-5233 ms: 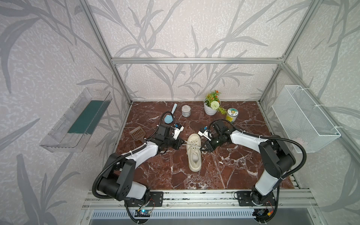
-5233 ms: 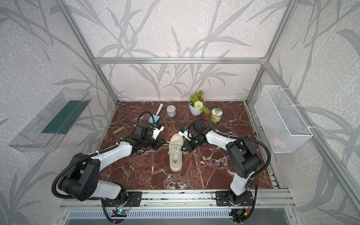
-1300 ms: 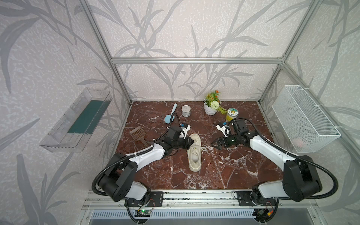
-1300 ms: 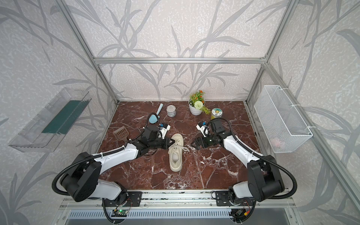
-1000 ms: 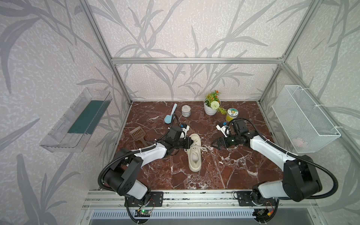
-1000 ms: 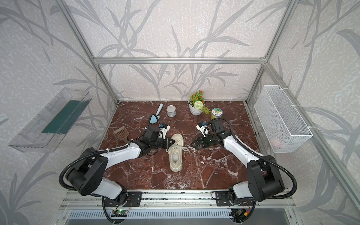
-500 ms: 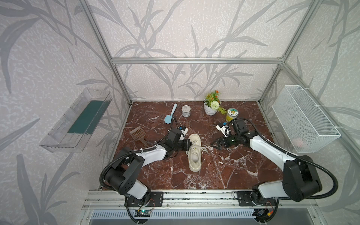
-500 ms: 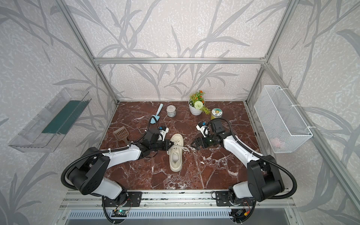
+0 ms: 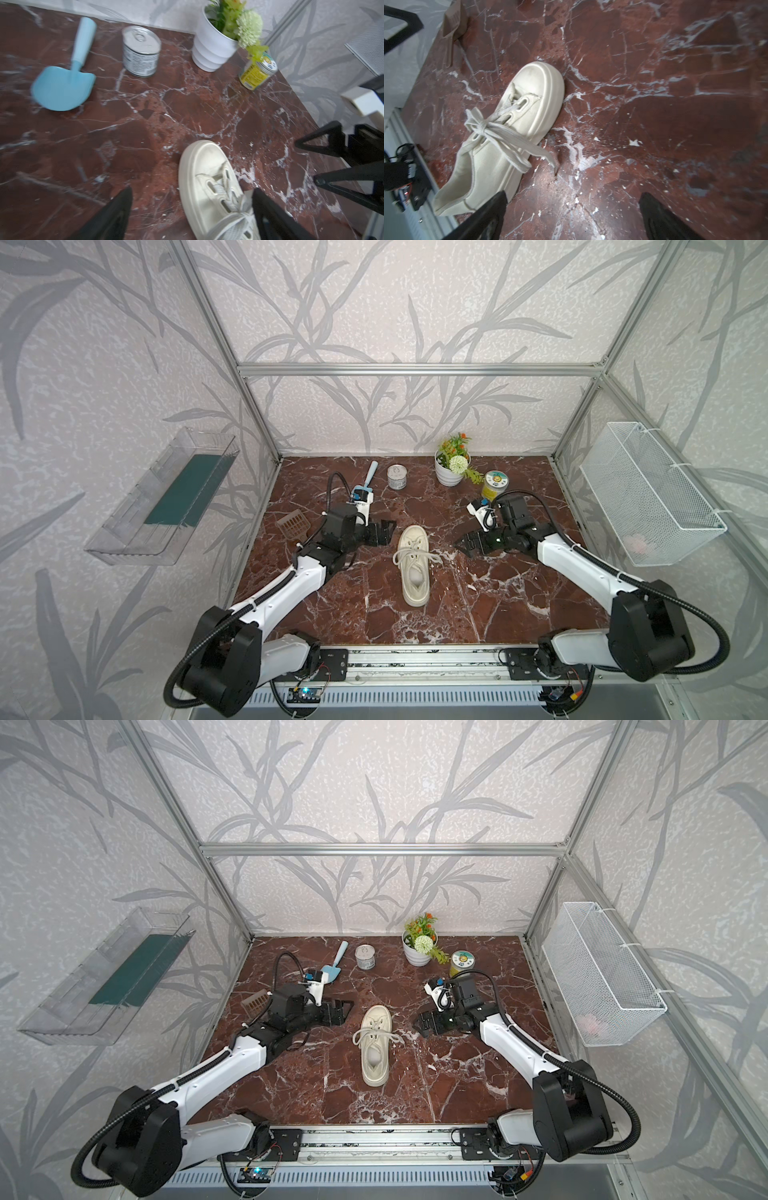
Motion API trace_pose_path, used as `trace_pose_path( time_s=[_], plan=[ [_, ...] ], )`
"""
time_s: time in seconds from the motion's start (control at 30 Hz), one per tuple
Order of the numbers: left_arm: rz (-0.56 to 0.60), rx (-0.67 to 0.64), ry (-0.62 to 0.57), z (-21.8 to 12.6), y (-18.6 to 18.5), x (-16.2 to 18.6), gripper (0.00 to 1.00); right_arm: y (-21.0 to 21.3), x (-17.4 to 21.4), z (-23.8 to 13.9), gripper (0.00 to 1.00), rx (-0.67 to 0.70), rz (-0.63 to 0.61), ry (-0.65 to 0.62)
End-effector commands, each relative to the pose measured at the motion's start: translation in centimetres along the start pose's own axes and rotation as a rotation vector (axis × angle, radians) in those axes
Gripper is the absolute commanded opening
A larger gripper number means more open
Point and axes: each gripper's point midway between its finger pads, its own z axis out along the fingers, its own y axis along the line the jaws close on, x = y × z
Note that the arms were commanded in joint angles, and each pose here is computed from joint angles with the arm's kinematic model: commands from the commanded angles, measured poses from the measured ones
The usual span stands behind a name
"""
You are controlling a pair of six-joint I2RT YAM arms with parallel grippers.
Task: Tie the shoes
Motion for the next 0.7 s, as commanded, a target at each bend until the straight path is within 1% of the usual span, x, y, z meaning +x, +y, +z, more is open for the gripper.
trace_pose_path(
  time_s=[0.0,0.03,0.1,0.2,0.27,0.33,0.43,0.5,0.57,0.6,0.67],
  plan=[
    [0.057,-0.144,-0.046,-1.5,4.2,-1.1,0.99,-4.4,-1.4,-1.5,0.99,0.247,0.042,-0.128],
    [0.071,-0.193,-0.069,-1.7,5.6,-1.4,0.99,-5.4,-1.6,-2.0,0.99,0.295,0.048,-0.160],
    [0.056,-0.322,-0.133,-2.4,8.5,-2.0,0.99,-7.3,-2.2,-3.1,0.99,0.391,0.058,-0.237],
    [0.073,-0.489,-0.239,-3.6,12.1,-2.8,0.99,-9.9,-3.4,-4.6,0.99,0.541,0.016,-0.384],
    [0.095,-0.560,-0.306,-4.3,13.6,-3.1,0.99,-11.5,-4.0,-5.7,0.99,0.650,-0.029,-0.466],
    [0.107,-0.611,-0.348,-4.9,14.8,-2.9,0.99,-13.0,-4.0,-6.3,0.99,0.731,-0.044,-0.502],
    [0.102,-0.663,-0.358,-5.2,16.2,-2.5,0.99,-14.9,-3.5,-6.1,0.99,0.779,-0.023,-0.496],
    [0.094,-0.678,-0.350,-5.2,16.7,-2.2,0.99,-16.0,-3.3,-6.0,0.99,0.804,-0.001,-0.524],
    [0.114,-0.687,-0.348,-5.0,17.1,-1.8,0.99,-16.9,-3.0,-5.9,0.99,0.824,0.016,-0.557],
    [0.115,-0.701,-0.315,-4.7,17.6,-1.2,0.99,-17.1,-2.9,-5.6,0.99,0.824,0.019,-0.575],
    [0.109,-0.728,-0.317,-4.5,18.4,-0.5,0.99,-17.3,-2.7,-5.2,0.99,0.821,0.008,-0.612]
  ],
)
